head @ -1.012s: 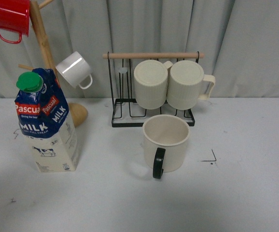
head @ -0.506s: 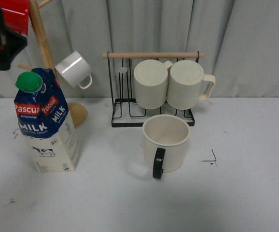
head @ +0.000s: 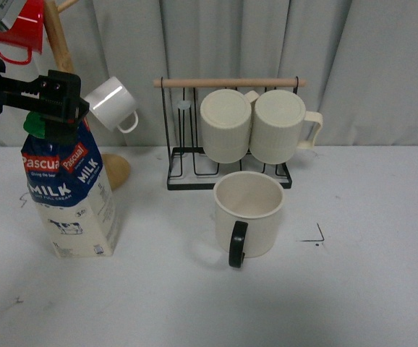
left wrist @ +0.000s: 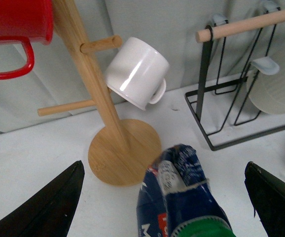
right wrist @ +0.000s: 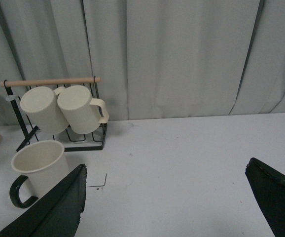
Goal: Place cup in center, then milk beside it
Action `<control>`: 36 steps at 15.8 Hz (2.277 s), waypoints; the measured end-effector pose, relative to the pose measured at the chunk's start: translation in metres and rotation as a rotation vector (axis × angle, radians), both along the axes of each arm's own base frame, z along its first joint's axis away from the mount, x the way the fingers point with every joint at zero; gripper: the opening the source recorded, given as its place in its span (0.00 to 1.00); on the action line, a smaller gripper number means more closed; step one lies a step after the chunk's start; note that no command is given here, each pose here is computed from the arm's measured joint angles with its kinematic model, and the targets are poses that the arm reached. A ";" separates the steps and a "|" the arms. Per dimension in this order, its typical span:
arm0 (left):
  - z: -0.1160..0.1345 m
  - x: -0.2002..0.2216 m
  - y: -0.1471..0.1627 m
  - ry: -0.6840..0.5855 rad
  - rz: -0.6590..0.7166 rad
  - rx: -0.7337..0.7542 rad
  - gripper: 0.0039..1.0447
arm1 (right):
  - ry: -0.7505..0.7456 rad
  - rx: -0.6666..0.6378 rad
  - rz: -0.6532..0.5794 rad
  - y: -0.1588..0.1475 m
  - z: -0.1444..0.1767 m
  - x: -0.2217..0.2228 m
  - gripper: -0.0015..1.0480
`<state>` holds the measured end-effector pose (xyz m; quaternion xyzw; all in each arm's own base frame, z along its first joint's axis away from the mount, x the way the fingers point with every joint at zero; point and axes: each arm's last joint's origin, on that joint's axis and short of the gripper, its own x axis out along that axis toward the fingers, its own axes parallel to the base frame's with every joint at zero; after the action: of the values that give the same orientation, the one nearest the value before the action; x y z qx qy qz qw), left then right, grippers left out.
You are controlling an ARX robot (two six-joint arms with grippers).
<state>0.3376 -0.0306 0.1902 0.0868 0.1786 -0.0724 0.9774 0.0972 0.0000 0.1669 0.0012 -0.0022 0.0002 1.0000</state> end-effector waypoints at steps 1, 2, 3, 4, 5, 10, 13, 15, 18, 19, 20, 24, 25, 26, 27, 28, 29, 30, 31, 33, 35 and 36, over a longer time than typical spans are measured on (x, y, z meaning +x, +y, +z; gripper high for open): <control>-0.001 0.005 0.000 -0.001 0.013 0.006 0.94 | 0.000 0.000 0.000 0.000 0.000 0.000 0.94; -0.005 0.009 0.000 0.012 0.032 0.014 0.94 | 0.000 0.000 0.000 0.000 0.000 0.000 0.94; -0.012 0.010 0.001 0.041 0.039 0.019 0.94 | 0.000 0.000 0.000 0.000 0.000 0.000 0.94; -0.020 0.011 -0.001 0.076 0.042 0.025 0.94 | 0.000 0.000 0.000 0.000 0.000 0.000 0.94; -0.025 0.011 -0.003 0.095 0.041 0.028 0.93 | 0.000 0.000 0.000 0.000 0.000 0.000 0.94; -0.028 0.009 -0.014 0.128 0.037 0.010 0.38 | 0.000 0.000 0.000 0.000 0.000 0.000 0.94; -0.027 0.010 -0.016 0.145 0.042 -0.010 0.18 | 0.000 0.000 0.000 0.000 0.000 0.000 0.94; -0.024 0.008 -0.021 0.150 0.043 -0.008 0.18 | 0.000 0.000 0.000 0.000 0.000 0.000 0.94; -0.015 0.000 -0.043 0.148 -0.002 -0.018 0.18 | 0.000 0.000 0.000 0.000 0.000 0.000 0.94; -0.009 -0.002 -0.055 0.129 -0.025 -0.030 0.18 | 0.000 0.000 0.000 0.000 0.000 0.000 0.94; -0.004 -0.001 -0.063 0.109 -0.043 -0.035 0.18 | 0.000 0.000 0.000 0.000 0.000 0.000 0.94; 0.006 0.000 -0.087 0.051 -0.073 -0.055 0.18 | 0.000 0.000 0.000 0.000 0.000 0.000 0.94; 0.002 0.001 -0.093 0.050 -0.070 -0.055 0.18 | 0.000 0.000 0.000 0.000 0.000 0.000 0.94; -0.003 0.001 -0.098 0.058 -0.071 -0.049 0.18 | 0.000 0.000 0.000 0.000 0.000 0.000 0.94; -0.008 0.001 -0.102 0.070 -0.072 -0.045 0.18 | 0.000 0.000 0.000 0.000 0.000 0.000 0.94; -0.014 0.001 -0.105 0.083 -0.070 -0.039 0.18 | 0.000 0.000 0.000 0.000 0.000 0.000 0.94; -0.018 0.002 -0.108 0.089 -0.069 -0.034 0.18 | 0.000 0.000 0.000 0.000 0.000 0.000 0.94; -0.021 0.001 -0.111 0.089 -0.071 -0.039 0.18 | 0.000 0.000 0.000 0.000 0.000 0.000 0.94; -0.021 0.001 -0.113 0.086 -0.072 -0.045 0.18 | 0.000 0.000 0.000 0.000 0.000 0.000 0.94; -0.020 0.001 -0.116 0.075 -0.073 -0.053 0.18 | 0.000 0.000 0.000 0.000 0.000 0.000 0.94; -0.020 0.005 -0.123 0.056 -0.071 -0.055 0.18 | 0.000 0.000 0.000 0.000 0.000 0.000 0.94; -0.023 0.005 -0.125 0.063 -0.065 -0.049 0.18 | 0.000 0.000 0.000 0.000 0.000 0.000 0.94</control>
<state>0.3421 -0.1560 0.1673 0.0661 0.2045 -0.1113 0.9703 0.0972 0.0000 0.1669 0.0012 -0.0022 0.0002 1.0000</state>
